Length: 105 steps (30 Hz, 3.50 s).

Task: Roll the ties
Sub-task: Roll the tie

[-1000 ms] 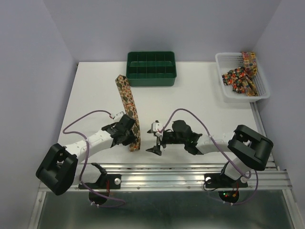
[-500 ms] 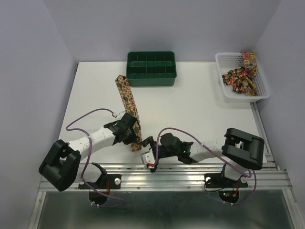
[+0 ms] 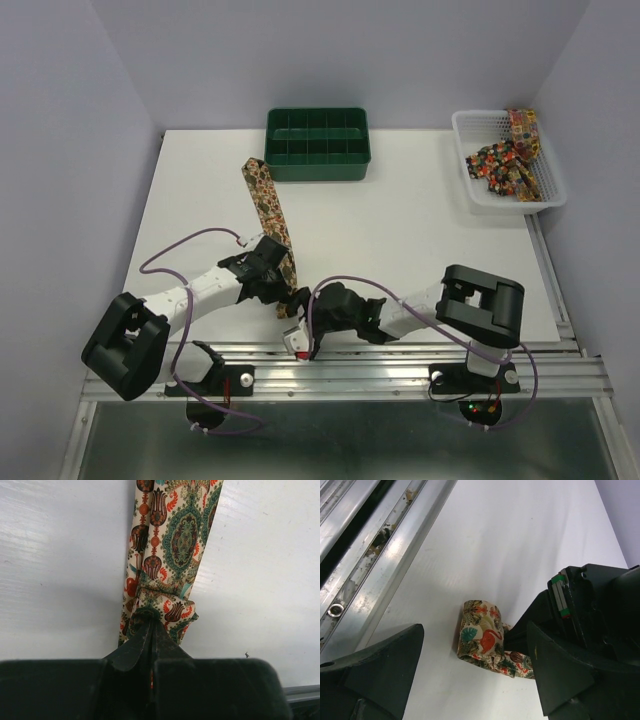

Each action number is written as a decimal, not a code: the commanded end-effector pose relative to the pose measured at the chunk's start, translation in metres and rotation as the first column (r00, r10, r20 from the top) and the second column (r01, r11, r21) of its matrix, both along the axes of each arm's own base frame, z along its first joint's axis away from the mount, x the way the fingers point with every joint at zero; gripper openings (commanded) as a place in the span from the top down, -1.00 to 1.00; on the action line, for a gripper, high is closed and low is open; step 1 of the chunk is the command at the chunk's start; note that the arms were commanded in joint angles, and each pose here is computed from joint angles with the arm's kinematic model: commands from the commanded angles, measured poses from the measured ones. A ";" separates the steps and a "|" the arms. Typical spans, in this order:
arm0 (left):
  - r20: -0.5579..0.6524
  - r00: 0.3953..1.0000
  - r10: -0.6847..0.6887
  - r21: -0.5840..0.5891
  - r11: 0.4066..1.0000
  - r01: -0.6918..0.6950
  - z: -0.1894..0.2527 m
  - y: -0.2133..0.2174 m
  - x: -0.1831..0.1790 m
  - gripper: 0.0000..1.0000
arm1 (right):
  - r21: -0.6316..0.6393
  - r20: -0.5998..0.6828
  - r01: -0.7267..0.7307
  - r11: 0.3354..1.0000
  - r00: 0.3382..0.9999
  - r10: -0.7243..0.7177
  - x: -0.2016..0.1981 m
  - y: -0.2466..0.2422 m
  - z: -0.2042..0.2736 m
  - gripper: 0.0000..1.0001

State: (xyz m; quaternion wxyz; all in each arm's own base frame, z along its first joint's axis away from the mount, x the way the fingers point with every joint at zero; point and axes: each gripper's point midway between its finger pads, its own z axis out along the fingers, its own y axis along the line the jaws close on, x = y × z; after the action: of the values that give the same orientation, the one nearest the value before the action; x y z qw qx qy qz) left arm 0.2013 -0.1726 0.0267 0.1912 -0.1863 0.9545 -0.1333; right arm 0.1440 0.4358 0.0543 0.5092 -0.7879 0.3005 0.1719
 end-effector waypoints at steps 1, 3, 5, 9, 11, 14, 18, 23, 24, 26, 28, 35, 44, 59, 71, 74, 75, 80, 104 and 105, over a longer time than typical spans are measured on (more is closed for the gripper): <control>-0.015 1.000 -0.005 0.003 1.000 0.005 0.006 -0.001 -0.002 0.80 | 0.023 0.057 0.029 0.999 0.998 -0.031 0.011 0.012 0.004 -0.73; -0.017 1.000 -0.013 0.004 1.000 0.013 0.006 -0.002 -0.001 0.80 | 0.015 0.062 0.055 0.998 0.997 -0.056 0.015 0.012 0.002 -0.59; -0.019 1.000 -0.016 0.007 1.000 0.016 0.007 -0.003 -0.001 0.80 | 0.002 0.064 0.067 0.998 0.996 -0.067 0.018 0.011 -0.002 -0.40; -0.022 1.000 -0.012 0.011 1.000 0.012 0.007 -0.002 -0.001 0.80 | -0.006 0.058 0.103 0.995 0.993 -0.102 0.023 0.011 -0.008 -0.31; -0.025 1.000 -0.006 0.016 1.000 0.006 0.006 -0.001 -0.001 0.80 | -0.009 0.068 0.128 0.992 0.989 -0.127 0.028 0.009 -0.008 -0.24; -0.024 1.000 0.004 0.021 1.000 -0.004 0.007 0.001 -0.001 0.80 | -0.015 0.058 0.126 0.992 0.991 -0.124 0.027 0.010 -0.012 -0.09; -0.023 1.000 0.016 0.037 0.999 -0.015 0.008 0.004 -0.001 0.80 | -0.034 0.036 0.140 0.990 0.990 -0.139 0.028 0.011 -0.018 0.17; -0.021 0.999 0.036 0.051 0.998 -0.035 0.008 0.008 0.000 0.80 | -0.055 0.022 0.148 0.987 0.989 -0.147 0.028 0.009 -0.023 0.58; -0.021 0.999 0.038 0.051 0.998 -0.037 0.009 0.008 0.001 0.79 | -0.055 0.014 0.143 0.988 0.990 -0.142 0.026 0.009 -0.023 0.65; -0.012 0.999 0.041 0.052 0.998 -0.040 0.011 0.008 0.003 0.80 | -0.055 -0.002 0.135 0.989 0.991 -0.135 0.024 0.009 -0.022 0.81; 0.001 0.998 0.056 0.058 0.997 -0.056 0.014 0.009 0.006 0.79 | -0.050 -0.031 0.134 0.990 0.990 -0.136 0.020 0.008 -0.022 0.87; 0.058 0.993 0.104 0.047 0.993 -0.107 0.030 0.013 0.013 0.68 | -0.018 -0.155 0.089 0.996 0.984 -0.091 0.003 0.009 -0.009 0.99; 0.175 0.977 0.122 -0.006 0.992 -0.123 0.061 0.013 0.030 0.41 | 0.044 -0.353 0.006 0.999 0.936 0.010 -0.030 0.007 0.014 0.99; 0.147 0.969 0.200 0.017 0.979 -0.204 0.022 0.042 0.034 0.41 | 0.072 -0.606 -0.051 0.996 0.791 0.084 -0.045 0.015 0.039 0.99; 0.090 0.981 0.172 0.053 0.983 -0.177 -0.004 0.039 0.038 0.53 | 0.073 -0.796 0.018 0.997 0.603 0.048 -0.029 0.022 0.050 0.99; 0.085 0.984 0.159 0.048 0.985 -0.163 -0.005 0.037 0.038 0.57 | 0.052 -0.831 0.033 0.998 0.555 0.025 -0.020 0.028 0.048 0.99; 0.080 0.984 0.158 0.047 0.986 -0.162 -0.006 0.037 0.037 0.57 | 0.044 -0.847 0.049 0.998 0.532 0.012 -0.017 0.029 0.048 0.99; 0.077 0.986 0.148 0.041 0.988 -0.152 -0.008 0.036 0.035 0.58 | 0.028 -0.889 0.080 0.996 0.458 -0.012 -0.002 0.028 0.046 0.99; 0.087 0.985 0.151 0.044 0.987 -0.155 -0.007 0.036 0.041 0.66 | -0.025 -0.992 0.140 0.990 0.122 -0.043 0.013 0.015 0.045 0.99; 0.096 0.984 0.149 0.037 0.988 -0.153 -0.003 0.035 0.042 0.67 | -0.017 -0.992 0.145 0.989 0.118 -0.035 0.012 0.015 0.048 0.99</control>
State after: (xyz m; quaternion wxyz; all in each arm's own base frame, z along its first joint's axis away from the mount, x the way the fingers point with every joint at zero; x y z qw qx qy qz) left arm 0.2409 -0.1401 0.0200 0.2387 -0.2530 0.9314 -0.1070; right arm 0.1605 0.4495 0.0718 0.1995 -0.4321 0.6316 0.6120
